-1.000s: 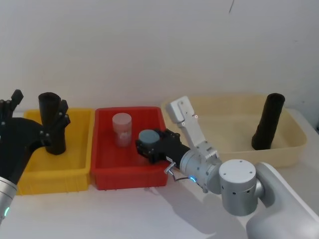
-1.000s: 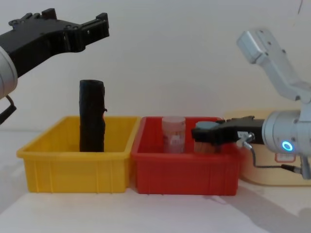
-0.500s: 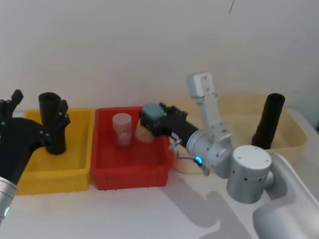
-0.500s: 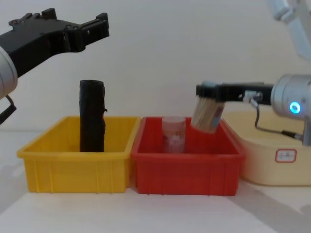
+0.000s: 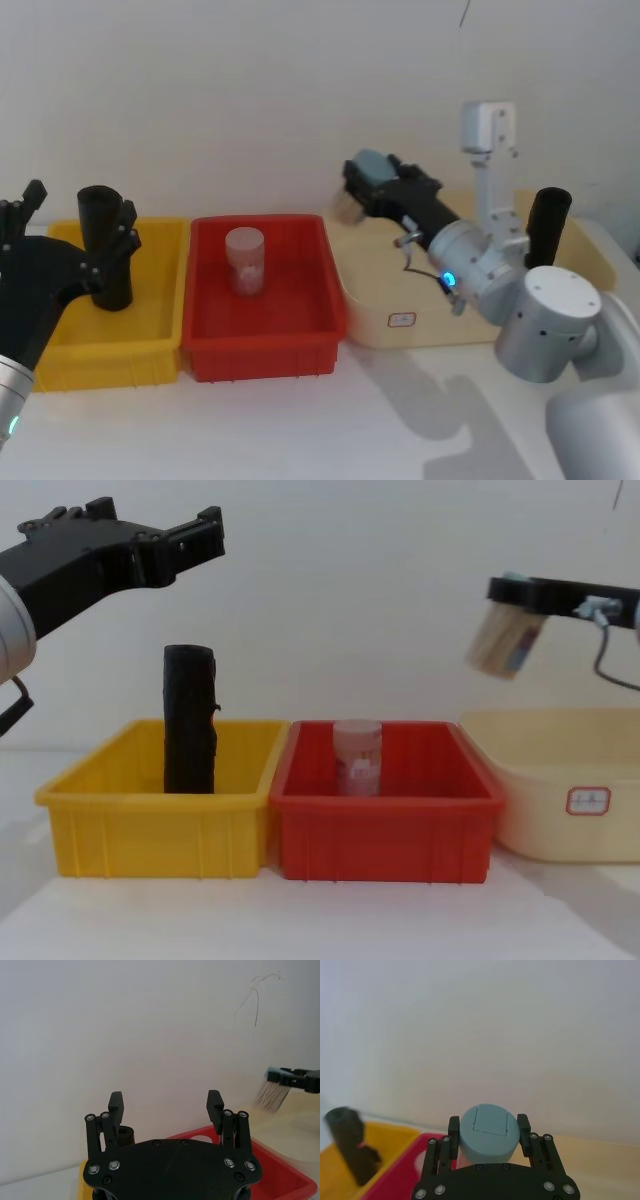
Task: Pick up the garbage bag with the one hand and transfer it to the other hand.
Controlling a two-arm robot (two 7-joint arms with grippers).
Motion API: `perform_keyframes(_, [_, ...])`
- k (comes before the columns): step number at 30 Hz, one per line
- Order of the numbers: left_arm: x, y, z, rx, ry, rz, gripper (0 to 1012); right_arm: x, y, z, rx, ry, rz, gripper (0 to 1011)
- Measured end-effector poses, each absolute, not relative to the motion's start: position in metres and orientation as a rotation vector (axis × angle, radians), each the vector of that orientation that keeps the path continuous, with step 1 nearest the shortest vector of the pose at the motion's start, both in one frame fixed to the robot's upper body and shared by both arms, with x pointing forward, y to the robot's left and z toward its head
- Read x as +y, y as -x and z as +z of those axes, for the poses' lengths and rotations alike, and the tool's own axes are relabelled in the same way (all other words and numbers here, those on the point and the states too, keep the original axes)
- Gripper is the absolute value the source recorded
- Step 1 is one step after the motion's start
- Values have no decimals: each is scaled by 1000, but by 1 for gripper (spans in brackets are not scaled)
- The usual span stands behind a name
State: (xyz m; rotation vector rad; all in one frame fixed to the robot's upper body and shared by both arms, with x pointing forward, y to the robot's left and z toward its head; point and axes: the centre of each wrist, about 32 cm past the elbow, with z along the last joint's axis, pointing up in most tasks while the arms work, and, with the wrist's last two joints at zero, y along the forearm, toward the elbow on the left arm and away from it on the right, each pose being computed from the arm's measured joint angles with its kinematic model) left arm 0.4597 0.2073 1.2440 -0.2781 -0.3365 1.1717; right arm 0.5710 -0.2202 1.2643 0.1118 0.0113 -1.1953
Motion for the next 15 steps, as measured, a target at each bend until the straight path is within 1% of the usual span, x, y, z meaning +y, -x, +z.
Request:
perform_keyframes(7, [207,-460,1244,-336,278,1172,1001,-240,-575,1260,-3,-96,-1279,675])
perform_keyframes(13, [207,-460,1244,-336,278,1172,1001,-254,-580,1248,-10,-43,-1339,675])
perform_keyframes(14, [207,-460,1244,-337,278,1172,1000,-256,-580,1246,-10,-34,-1347,680])
perform_keyframes(15, [207,-460,1244,-336,278,1172,1001,-259,-581,1245,-13,-25,-1355,708])
